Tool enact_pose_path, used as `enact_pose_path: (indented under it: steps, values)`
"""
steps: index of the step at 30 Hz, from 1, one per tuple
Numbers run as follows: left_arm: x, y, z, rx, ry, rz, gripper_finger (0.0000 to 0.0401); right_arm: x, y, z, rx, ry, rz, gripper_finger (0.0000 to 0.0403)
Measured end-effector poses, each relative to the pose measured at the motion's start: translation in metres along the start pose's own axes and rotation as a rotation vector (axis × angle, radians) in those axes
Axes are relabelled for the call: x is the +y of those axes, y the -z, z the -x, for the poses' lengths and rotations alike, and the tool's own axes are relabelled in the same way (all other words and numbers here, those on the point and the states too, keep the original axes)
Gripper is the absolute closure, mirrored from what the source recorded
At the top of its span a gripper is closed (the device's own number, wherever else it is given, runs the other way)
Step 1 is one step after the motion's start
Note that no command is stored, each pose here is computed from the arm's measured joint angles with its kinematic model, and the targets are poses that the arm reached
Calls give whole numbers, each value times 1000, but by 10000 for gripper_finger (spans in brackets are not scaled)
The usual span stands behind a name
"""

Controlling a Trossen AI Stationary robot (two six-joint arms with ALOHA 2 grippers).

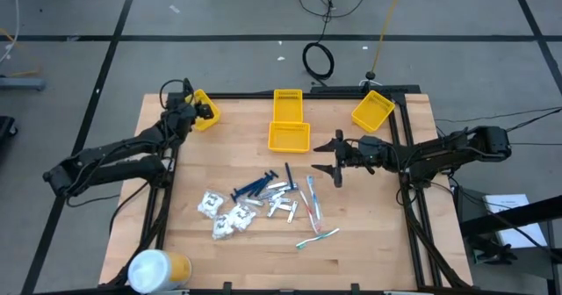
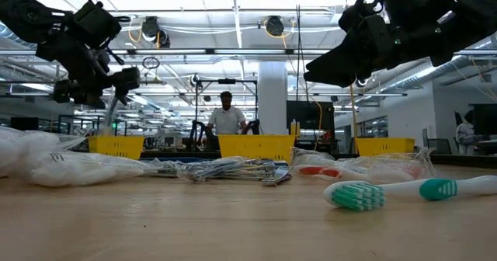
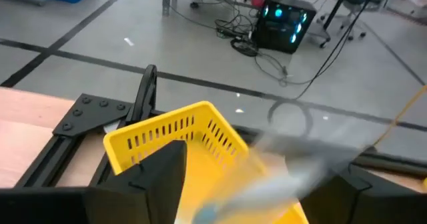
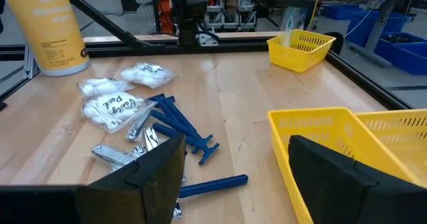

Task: Pick & Place Travel size toiletries
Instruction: Put the blue toothbrush into the left yellow bin

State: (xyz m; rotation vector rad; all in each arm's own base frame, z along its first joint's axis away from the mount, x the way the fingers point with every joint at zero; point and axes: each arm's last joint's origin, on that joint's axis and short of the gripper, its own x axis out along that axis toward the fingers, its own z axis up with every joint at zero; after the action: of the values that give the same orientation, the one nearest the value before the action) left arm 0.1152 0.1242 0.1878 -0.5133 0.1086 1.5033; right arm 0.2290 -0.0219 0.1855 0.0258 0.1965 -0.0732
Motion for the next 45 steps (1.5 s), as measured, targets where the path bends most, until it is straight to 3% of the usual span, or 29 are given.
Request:
enact_pose_path:
  steps: [11, 20, 32, 39, 45]
  values:
    - [3, -4, -4, -17, -17, 128, 121, 0, 0, 0, 5, 0, -1, 151]
    - [16, -11, -12, -52, -102, 196, 121, 0, 2, 0, 18, 0, -2, 151]
    - [25, -1, -12, 63, -166, 38, 121, 0, 2, 0, 19, 0, -2, 151]
    - [14, 1, -10, 151, 30, -19, 121, 0, 2, 0, 19, 0, -2, 151]
    - [-15, -1, 2, 175, 454, -121, 121, 1, 4, 0, 45, -3, -2, 151]
